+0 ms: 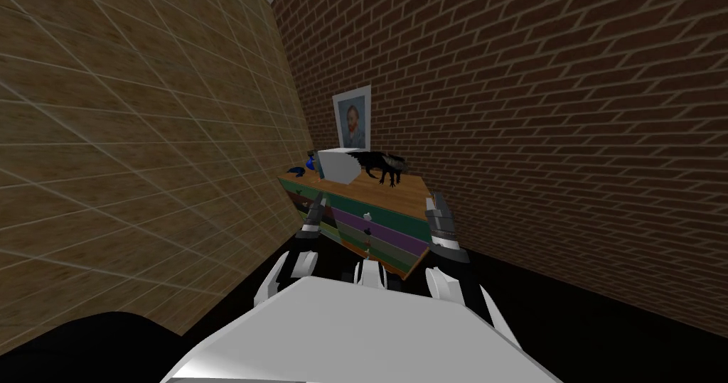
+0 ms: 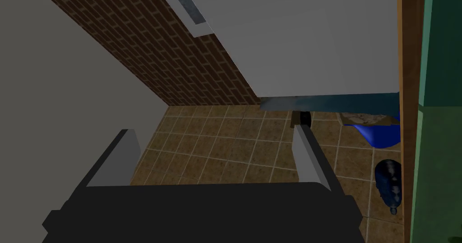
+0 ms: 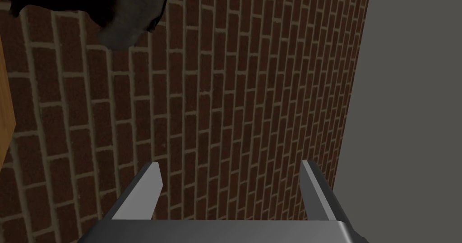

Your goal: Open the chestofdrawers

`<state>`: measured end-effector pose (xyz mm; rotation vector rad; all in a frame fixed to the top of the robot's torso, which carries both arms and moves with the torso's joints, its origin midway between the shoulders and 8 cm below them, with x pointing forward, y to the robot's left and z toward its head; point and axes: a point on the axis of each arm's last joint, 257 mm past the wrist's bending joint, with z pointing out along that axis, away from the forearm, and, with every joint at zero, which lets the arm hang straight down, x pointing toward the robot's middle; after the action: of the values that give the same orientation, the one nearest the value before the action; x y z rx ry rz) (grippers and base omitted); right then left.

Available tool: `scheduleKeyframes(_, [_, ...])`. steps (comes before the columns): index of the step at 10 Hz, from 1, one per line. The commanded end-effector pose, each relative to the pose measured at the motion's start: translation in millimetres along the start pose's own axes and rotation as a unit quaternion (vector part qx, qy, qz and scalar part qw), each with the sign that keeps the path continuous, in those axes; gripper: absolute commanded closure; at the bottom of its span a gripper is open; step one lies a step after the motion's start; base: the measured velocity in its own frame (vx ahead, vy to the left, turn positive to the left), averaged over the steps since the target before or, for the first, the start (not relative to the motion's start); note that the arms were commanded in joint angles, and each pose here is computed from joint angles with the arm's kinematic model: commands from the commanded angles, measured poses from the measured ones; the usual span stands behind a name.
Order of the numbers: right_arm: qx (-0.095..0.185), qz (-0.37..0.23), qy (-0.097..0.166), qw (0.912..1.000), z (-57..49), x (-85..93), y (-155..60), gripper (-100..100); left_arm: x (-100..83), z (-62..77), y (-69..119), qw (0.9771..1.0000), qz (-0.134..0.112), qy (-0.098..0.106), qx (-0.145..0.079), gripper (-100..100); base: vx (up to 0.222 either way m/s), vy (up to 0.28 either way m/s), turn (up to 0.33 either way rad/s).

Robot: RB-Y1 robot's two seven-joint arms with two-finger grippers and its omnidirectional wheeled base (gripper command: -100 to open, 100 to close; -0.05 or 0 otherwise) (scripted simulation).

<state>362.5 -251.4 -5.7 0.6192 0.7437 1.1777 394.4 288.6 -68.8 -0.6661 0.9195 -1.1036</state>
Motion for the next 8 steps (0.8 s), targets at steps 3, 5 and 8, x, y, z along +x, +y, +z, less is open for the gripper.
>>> scheduleKeyframes(3, [0.000,0.000,0.000,1.0000,0.0,0.0,0,0,13.6,-6.0,38.0,0.9994,0.009,0.015,-0.031,-100,-0.021,-0.068,-0.022])
scheduleKeyframes(5, [0.000,0.000,0.000,1.0000,0.0,0.0,0,0,19.4,-9.3,51.3,0.9988,0.011,0.021,-0.042,-100,-0.018,-0.058,-0.018])
scheduleKeyframes(8, [0.000,0.000,0.000,1.0000,0.0,0.0,0,0,28.1,-14.5,69.5,0.9979,0.014,0.027,-0.058,-100,-0.015,-0.054,-0.017])
